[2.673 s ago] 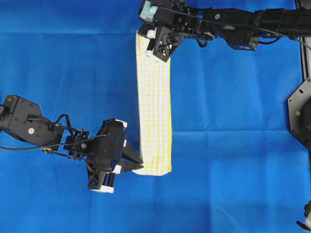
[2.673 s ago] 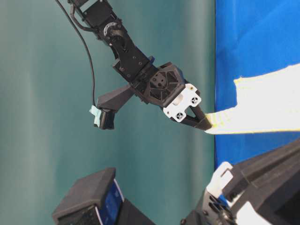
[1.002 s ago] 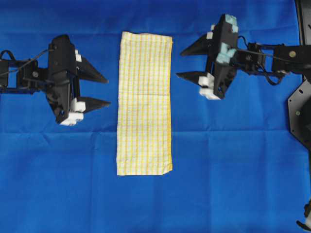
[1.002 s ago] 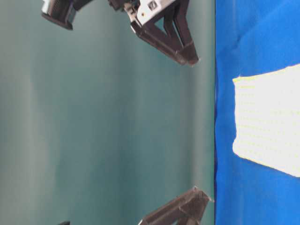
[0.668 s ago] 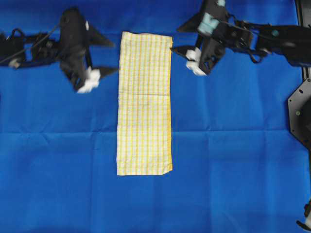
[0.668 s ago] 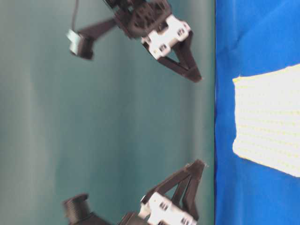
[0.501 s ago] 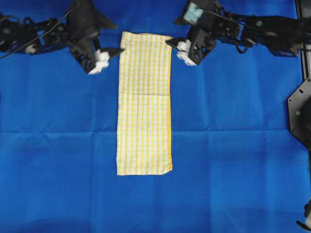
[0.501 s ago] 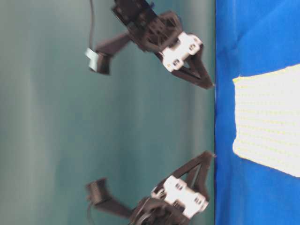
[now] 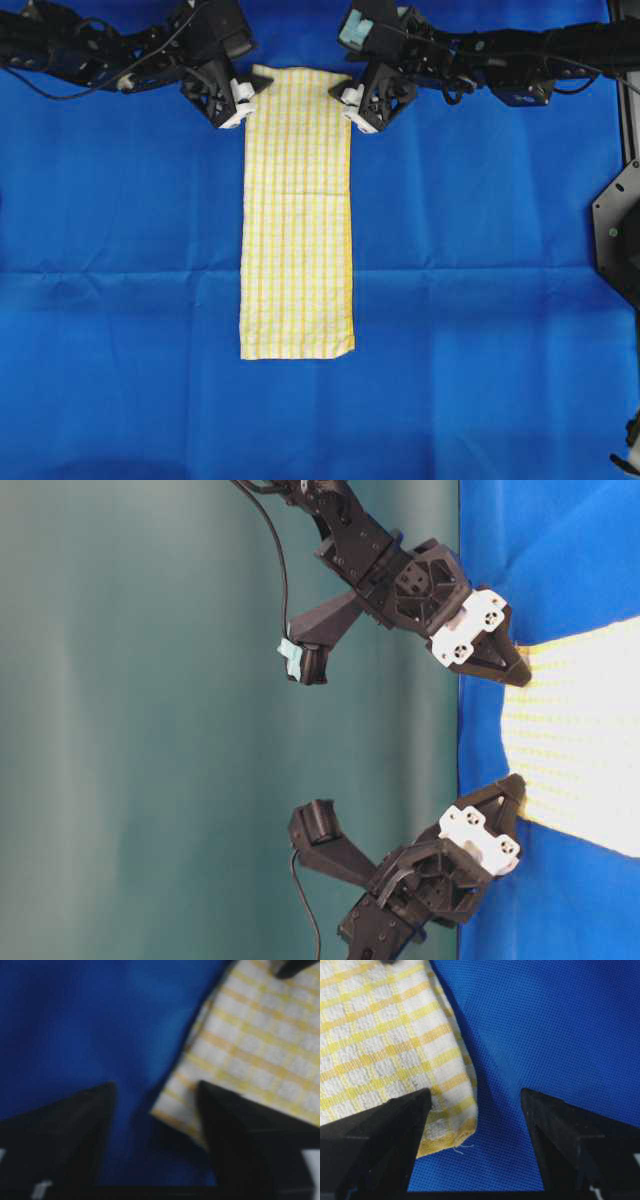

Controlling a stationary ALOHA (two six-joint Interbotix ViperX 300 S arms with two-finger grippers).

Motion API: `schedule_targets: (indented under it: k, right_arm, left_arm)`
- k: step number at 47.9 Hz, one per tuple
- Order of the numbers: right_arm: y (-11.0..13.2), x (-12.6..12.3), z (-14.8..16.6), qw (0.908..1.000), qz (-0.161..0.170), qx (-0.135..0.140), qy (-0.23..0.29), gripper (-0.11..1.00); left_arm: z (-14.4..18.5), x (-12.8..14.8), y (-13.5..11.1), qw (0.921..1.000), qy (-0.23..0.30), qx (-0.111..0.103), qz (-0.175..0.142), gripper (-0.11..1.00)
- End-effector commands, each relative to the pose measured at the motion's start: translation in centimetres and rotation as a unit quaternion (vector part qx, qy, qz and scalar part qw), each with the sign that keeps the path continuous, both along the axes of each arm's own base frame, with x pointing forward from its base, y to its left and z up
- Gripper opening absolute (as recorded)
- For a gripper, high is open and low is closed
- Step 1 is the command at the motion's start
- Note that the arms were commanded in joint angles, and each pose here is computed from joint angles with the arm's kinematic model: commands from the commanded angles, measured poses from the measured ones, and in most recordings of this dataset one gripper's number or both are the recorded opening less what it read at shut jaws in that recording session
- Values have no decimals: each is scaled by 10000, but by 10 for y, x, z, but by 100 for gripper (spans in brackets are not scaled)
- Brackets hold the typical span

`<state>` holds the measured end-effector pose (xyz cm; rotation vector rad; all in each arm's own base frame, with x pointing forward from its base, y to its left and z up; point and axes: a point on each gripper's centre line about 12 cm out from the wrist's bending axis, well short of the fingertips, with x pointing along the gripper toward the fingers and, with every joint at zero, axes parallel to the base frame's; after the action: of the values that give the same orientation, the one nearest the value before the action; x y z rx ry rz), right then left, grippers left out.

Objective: Fold the yellow towel.
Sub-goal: 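Move both grippers to the strip's top corners and grasp them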

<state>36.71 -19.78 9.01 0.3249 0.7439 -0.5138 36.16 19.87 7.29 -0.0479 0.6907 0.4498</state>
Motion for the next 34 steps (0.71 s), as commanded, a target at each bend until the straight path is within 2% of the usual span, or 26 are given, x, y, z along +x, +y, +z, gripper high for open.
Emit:
schedule_targets:
  k: [1, 5, 10, 14, 25, 34]
  right_arm:
    - [-4, 6, 12, 9998, -23, -72, -170, 71]
    - [-4, 5, 11, 9999, -18, -70, -154, 55]
    - [-4, 5, 11, 9998, -17, -73, -161, 24]
    - [-3, 5, 10, 9999, -29, -57, -152, 5]
    - [-6, 6, 13, 9998, -41, -85, -181, 4]
    - [-13, 1, 32, 9991, -144, -184, -345, 4]
  left_arm:
    - [6, 3, 4, 9999, -102, 69, 13, 49]
    - [4, 2, 3, 10000, -56, 72, -6, 30]
    - [3, 1, 2, 9999, -10, 122, -66, 7]
    - [3, 1, 2, 9999, -10, 122, -66, 4]
    - [6, 3, -1, 9999, -53, 124, -98, 4]
    - [29, 3, -1, 9993, -253, 254, -110, 4]
